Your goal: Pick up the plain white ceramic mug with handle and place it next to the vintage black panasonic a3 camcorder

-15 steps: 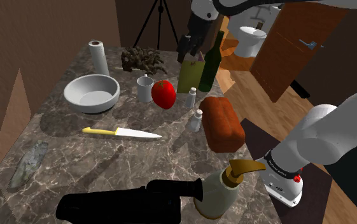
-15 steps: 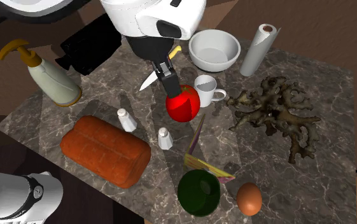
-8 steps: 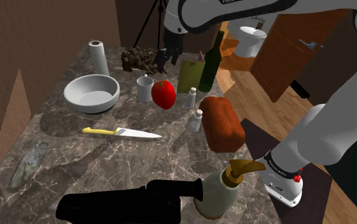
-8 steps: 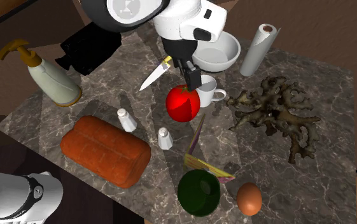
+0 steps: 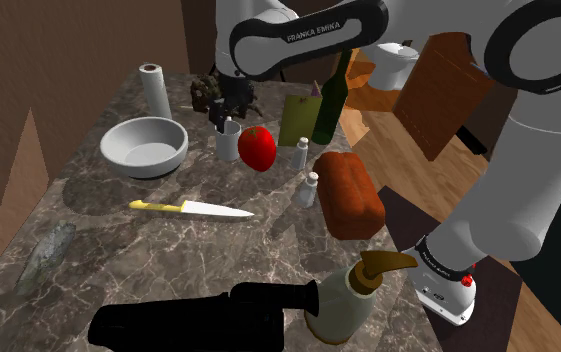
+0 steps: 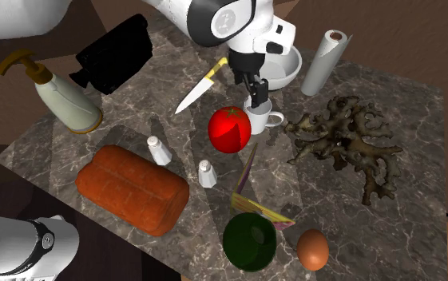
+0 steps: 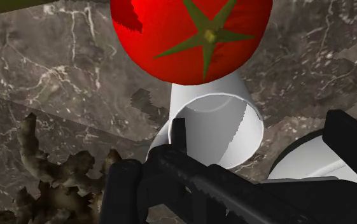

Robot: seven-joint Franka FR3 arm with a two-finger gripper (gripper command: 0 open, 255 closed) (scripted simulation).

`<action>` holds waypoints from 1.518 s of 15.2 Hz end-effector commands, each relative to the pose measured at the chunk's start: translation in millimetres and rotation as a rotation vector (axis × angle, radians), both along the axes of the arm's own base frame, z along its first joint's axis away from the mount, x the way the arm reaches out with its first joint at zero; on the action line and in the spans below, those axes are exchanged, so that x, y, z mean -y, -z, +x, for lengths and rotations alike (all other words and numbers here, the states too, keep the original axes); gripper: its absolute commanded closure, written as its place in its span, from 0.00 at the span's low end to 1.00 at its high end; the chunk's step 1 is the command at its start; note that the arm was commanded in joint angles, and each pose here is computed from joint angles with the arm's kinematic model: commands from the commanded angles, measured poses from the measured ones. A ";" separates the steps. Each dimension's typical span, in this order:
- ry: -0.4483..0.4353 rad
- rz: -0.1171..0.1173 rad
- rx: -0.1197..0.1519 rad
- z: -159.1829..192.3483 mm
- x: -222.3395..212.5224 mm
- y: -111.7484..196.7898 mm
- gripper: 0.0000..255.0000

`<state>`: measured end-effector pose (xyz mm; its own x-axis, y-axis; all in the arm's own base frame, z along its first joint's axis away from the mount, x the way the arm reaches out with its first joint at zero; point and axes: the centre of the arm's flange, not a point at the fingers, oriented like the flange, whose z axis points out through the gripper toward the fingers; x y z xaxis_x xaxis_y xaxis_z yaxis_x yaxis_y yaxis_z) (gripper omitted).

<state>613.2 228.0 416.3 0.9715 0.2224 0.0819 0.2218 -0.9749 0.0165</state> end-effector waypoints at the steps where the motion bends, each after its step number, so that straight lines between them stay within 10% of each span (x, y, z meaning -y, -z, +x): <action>1: -0.007 -0.010 -0.011 16.7 -15.2 15.9 0.00; 18: -0.012 -0.017 -0.019 31.0 -25.8 68.6 0.00; 19: -0.012 -0.017 -0.019 31.0 -25.8 68.6 1.00; 23: -0.012 -0.017 -0.019 31.0 -25.8 68.6 1.00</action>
<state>644.2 253.8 347.7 0.9700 0.2354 0.0598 0.2341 -0.9718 0.0291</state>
